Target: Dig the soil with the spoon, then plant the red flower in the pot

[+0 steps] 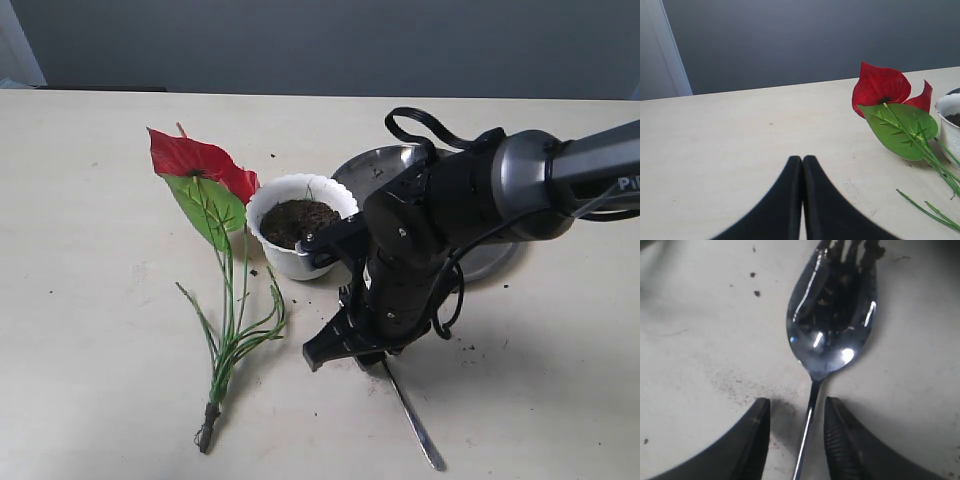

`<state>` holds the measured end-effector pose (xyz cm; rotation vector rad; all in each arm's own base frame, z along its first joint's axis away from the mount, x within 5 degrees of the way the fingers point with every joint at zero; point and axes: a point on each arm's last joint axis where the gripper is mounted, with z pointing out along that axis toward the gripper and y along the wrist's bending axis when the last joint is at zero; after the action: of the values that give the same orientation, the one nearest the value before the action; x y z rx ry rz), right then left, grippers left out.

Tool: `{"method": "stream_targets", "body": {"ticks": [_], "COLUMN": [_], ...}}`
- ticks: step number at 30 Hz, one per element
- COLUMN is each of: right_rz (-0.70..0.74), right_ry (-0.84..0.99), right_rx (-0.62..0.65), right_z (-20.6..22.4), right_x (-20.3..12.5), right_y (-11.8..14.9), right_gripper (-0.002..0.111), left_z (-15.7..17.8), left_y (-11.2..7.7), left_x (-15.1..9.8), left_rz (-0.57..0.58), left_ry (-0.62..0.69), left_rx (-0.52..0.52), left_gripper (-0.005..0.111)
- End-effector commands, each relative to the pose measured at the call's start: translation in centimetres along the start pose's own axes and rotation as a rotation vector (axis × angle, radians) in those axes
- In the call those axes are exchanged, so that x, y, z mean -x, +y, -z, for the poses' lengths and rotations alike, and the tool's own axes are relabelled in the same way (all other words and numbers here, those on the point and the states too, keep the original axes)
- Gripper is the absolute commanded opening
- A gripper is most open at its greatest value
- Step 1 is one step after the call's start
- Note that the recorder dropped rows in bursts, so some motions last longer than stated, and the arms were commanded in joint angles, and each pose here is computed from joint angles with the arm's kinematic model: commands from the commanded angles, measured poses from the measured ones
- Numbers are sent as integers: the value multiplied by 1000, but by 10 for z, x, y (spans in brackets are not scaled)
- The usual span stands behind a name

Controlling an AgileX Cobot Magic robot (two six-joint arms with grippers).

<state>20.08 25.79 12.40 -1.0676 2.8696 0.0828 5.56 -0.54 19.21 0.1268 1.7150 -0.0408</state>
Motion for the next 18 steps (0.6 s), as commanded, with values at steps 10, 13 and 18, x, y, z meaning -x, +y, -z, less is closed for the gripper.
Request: {"method": "stream_targets", "body": {"ticks": [10, 13, 18], "right_rz": [4, 0, 4], "right_ry": [-16, -15, 3], "right_rx": [2, 5, -2], "right_z": [0, 0, 5], "right_x": [1, 1, -2], "right_y": [0, 1, 0], "right_gripper": [36, 36, 36], "left_z": [0, 0, 0], "left_y": [0, 0, 0], "left_x": [0, 0, 0], "left_rz": [-2, -2, -2], "left_ry": [-4, -4, -4], "left_rx": [-1, -1, -1], "left_gripper": [0, 0, 0]}}
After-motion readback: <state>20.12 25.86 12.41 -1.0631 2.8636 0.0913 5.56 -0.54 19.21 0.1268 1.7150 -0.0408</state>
